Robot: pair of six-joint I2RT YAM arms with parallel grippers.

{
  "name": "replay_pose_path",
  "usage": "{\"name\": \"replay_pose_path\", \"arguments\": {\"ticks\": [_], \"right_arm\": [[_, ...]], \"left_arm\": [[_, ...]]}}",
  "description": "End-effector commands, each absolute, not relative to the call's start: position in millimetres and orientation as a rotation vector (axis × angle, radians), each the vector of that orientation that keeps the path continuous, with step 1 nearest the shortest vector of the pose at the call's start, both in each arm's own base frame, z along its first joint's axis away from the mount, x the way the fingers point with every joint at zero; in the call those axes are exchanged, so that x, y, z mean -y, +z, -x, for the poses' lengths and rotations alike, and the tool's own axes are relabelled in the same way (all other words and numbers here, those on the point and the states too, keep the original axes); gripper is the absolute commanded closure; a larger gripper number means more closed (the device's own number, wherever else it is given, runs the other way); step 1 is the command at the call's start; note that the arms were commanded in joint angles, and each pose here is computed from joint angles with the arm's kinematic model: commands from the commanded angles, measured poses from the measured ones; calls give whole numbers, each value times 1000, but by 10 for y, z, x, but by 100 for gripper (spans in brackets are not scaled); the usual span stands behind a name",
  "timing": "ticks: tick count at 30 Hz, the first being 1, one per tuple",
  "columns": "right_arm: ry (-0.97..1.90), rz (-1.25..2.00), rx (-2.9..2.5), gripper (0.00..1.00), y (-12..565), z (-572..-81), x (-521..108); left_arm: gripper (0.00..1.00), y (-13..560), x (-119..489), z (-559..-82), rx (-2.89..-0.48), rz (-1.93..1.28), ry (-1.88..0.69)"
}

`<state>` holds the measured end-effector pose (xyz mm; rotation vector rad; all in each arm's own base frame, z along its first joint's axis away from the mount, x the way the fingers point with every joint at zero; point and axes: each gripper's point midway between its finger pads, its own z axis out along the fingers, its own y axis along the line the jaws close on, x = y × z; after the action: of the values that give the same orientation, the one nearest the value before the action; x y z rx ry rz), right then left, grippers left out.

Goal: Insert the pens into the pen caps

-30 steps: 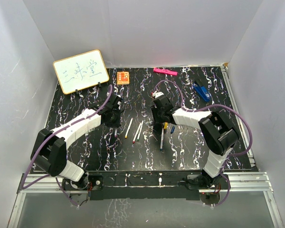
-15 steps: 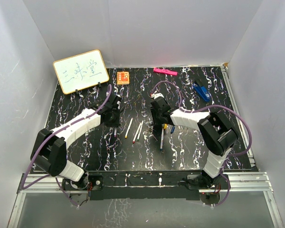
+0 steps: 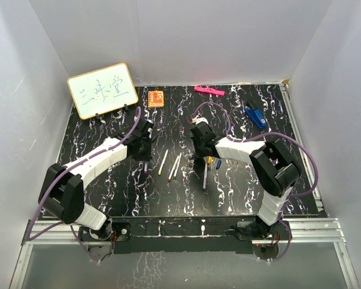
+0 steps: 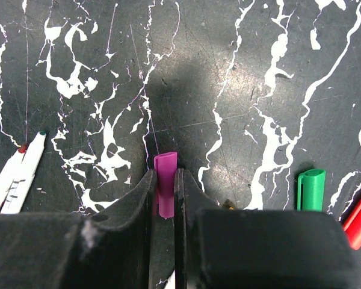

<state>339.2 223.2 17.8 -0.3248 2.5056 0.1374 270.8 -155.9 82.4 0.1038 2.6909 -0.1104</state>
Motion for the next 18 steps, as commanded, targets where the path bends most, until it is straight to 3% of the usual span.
{"name": "replay_pose_path", "arguments": {"ticks": [1,11,18], "right_arm": [[-33,398,-2782,100,-331,-2806,-1868],[70,263,-2374,100,824,-3805,-2312],[268,233,-2079,100,1600,-3986,-2512]], "left_arm": [[100,913,1567,-2717,-2675,-113,-133],[100,1083,1881,-2948,-2502,-145,-352],[100,1203,2229,-3021,-2353,-193,-604]]}}
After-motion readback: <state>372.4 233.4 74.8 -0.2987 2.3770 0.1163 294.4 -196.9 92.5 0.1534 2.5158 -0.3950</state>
